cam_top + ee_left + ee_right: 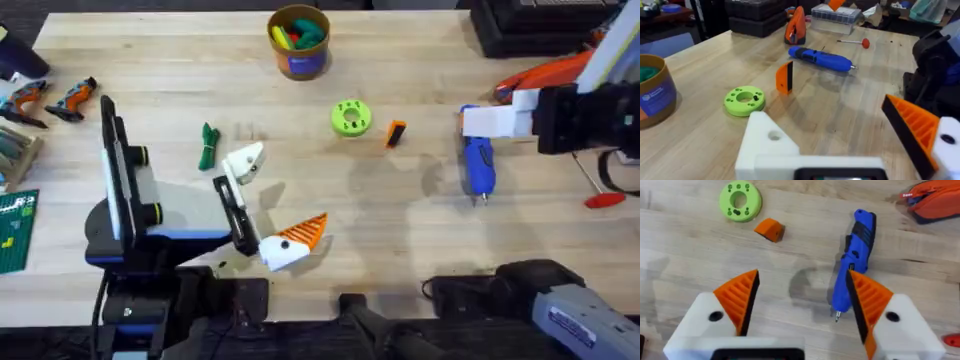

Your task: Pick up the gripper from the table and insert it into the empty holder that is missing its gripper. Then pick up a screw, insert it into the mounting hole, and use the screwdriver to tighten it. Finally, clean up the table by picking up the vegetable and placing it into the bucket.

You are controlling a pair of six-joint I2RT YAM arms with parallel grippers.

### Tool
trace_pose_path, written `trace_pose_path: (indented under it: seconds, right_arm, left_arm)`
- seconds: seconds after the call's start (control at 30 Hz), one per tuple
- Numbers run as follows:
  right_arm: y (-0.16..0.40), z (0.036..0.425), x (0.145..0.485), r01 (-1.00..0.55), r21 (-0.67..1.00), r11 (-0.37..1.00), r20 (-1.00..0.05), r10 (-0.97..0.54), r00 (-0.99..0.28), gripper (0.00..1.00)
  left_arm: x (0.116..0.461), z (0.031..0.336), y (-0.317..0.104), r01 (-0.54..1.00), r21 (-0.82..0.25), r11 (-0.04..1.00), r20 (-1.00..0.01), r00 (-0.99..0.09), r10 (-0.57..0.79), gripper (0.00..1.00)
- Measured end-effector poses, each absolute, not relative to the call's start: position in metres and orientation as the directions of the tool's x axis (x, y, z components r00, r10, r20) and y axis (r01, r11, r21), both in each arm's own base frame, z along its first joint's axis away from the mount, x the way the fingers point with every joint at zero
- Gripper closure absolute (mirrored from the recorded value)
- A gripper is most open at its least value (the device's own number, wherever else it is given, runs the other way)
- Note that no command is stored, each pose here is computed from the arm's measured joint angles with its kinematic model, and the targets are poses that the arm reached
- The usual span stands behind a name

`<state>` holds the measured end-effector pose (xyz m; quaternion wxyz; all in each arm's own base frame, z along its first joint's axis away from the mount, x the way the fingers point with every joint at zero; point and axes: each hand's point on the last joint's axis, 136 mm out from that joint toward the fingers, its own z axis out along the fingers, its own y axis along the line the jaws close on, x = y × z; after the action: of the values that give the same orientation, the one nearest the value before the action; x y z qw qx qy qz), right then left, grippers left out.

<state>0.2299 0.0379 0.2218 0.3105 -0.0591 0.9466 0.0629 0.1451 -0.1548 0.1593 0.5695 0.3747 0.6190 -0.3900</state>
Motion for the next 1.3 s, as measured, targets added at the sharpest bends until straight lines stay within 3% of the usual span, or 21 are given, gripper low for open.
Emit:
trace_pose_path:
  seconds: [0.8,1.07,1.3]
  right_arm:
    - [0.038,0.224,0.232,-0.128,0.099,0.987,-0.602,-0.043,-0.797,0.009]
    - [0.038,0.251,0.234,0.031,0.189,0.982,-0.507,0.124,-0.853,0.009]
    - [0.059,0.273,0.241,0.088,0.212,0.973,-0.411,0.171,-0.895,0.009]
  left_arm:
    - [0.145,0.159,-0.155,0.908,-0.056,0.415,-0.997,-0.070,0.020,0.015]
    - [0.145,0.159,-0.155,0.908,-0.056,0.415,-0.997,-0.070,0.020,0.015]
    - [0.145,0.159,-0.155,0.908,-0.056,0.415,-0.997,-0.070,0.020,0.015]
